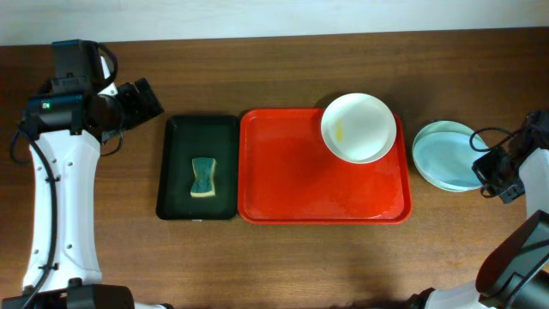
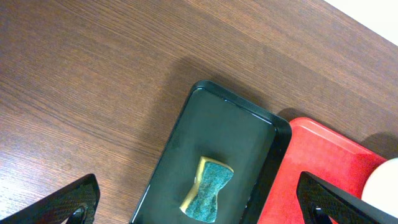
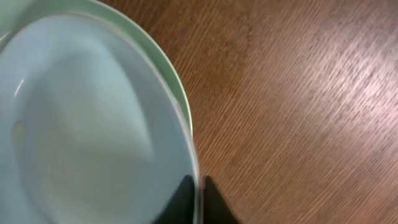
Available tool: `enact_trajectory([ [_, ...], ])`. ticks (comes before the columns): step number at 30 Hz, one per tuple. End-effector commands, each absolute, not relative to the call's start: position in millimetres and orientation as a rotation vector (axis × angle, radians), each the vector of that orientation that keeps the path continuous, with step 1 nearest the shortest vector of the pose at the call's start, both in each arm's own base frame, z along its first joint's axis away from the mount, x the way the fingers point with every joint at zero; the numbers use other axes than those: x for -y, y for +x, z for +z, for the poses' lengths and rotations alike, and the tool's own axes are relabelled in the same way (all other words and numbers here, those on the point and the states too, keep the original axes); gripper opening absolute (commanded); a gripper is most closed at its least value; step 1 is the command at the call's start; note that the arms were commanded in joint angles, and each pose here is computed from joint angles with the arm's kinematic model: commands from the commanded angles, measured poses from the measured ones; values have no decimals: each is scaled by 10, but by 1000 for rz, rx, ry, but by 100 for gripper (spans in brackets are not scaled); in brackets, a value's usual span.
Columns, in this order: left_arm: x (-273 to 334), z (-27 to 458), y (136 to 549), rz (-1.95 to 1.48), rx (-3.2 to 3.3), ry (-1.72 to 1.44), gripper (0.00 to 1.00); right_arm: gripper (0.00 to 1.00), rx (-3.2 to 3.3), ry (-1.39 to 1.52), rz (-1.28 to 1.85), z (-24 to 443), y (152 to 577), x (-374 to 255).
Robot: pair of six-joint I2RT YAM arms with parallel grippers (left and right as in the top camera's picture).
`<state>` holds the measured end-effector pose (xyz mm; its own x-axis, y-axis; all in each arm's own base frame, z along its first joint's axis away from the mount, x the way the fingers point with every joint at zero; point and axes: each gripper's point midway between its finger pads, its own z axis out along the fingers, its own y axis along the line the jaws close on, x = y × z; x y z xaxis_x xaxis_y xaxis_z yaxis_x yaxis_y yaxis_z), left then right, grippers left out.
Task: Clean dirty plates on tray and stack at the side
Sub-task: 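Carry the light blue plate right and stack it on the light green plate, then release the plate and move the right gripper to the white plate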
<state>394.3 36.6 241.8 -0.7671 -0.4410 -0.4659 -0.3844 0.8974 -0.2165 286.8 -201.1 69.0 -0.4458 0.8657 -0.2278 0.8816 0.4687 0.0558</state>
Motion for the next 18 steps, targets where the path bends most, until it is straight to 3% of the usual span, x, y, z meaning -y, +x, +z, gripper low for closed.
enact_trajectory([
  [1,-376,2407,3953,-149,-2540,-611,99,33,-2490,1516,-118,668,2858,2032],
  [3,-376,2407,3953,-149,-2540,-611,99,39,-2490,1516,-118,667,2859,2033],
  [6,-376,2408,3953,-149,-2540,-610,99,64,-2490,1516,-118,667,2858,2032],
  [8,-376,2408,3953,-149,-2540,-610,99,72,-2491,1516,-117,667,2857,2031],
  [13,-376,2408,3953,-149,-2540,-610,99,79,-2503,1507,-54,661,2888,1960],
  [16,-376,2408,3953,-149,-2540,-610,99,79,-2600,1277,152,678,3057,1731],
  [18,-376,2408,3953,-149,-2540,-610,99,68,-2650,969,334,749,3276,1459],
])
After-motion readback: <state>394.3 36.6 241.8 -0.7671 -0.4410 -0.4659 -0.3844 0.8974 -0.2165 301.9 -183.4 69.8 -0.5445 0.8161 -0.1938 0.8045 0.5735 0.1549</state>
